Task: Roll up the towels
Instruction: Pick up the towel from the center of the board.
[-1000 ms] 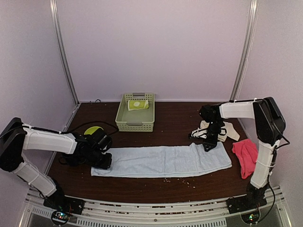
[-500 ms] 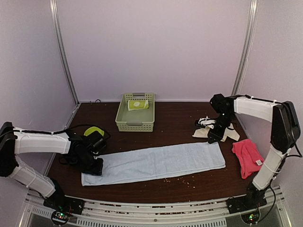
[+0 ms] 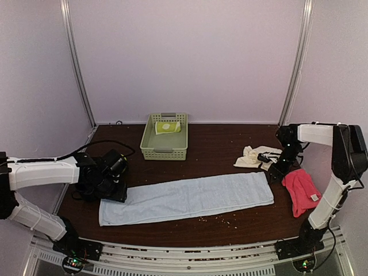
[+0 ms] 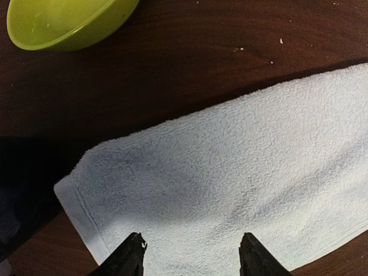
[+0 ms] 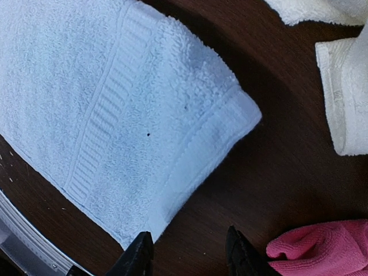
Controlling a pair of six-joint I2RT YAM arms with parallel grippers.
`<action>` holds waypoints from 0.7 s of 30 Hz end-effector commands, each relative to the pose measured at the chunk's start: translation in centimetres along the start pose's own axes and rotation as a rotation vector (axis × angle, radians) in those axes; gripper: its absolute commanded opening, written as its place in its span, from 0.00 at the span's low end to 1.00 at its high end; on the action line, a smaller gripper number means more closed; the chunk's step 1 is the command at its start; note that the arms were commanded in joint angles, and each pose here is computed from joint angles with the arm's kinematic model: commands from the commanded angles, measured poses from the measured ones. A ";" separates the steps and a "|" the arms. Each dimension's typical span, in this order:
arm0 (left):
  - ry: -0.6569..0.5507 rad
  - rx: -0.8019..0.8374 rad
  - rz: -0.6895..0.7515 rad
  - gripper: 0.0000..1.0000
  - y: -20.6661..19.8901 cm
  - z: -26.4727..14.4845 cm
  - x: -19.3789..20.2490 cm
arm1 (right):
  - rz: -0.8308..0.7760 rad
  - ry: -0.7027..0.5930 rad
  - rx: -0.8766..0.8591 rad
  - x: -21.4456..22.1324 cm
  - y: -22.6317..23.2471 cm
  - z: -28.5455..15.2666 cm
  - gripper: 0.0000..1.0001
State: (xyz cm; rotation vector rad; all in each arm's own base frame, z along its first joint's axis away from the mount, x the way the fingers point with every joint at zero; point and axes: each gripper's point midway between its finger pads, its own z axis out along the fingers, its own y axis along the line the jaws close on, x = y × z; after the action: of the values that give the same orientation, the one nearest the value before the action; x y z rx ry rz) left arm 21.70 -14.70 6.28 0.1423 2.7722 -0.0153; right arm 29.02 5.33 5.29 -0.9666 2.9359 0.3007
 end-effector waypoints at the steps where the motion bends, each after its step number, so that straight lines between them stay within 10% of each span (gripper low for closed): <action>1: -0.026 -0.003 0.017 0.59 0.1 0.7 -0.3 | 0.039 -0.016 -0.091 -1.0 0.4 0.5 0.45; 14: -0.013 -0.034 0.013 0.59 0.6 1.0 -0.1 | 0.086 0.037 -0.196 -1.6 0.6 3.8 0.40; 21: 0.005 -0.055 0.022 0.59 0.7 1.6 0.2 | 0.135 0.007 -0.242 -1.7 0.2 4.1 0.07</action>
State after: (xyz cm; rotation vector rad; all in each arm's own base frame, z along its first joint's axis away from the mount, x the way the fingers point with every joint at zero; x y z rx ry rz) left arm 21.62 -14.08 4.86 0.1567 2.7856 0.0473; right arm 30.27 6.79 1.90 -0.8380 3.0304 0.5632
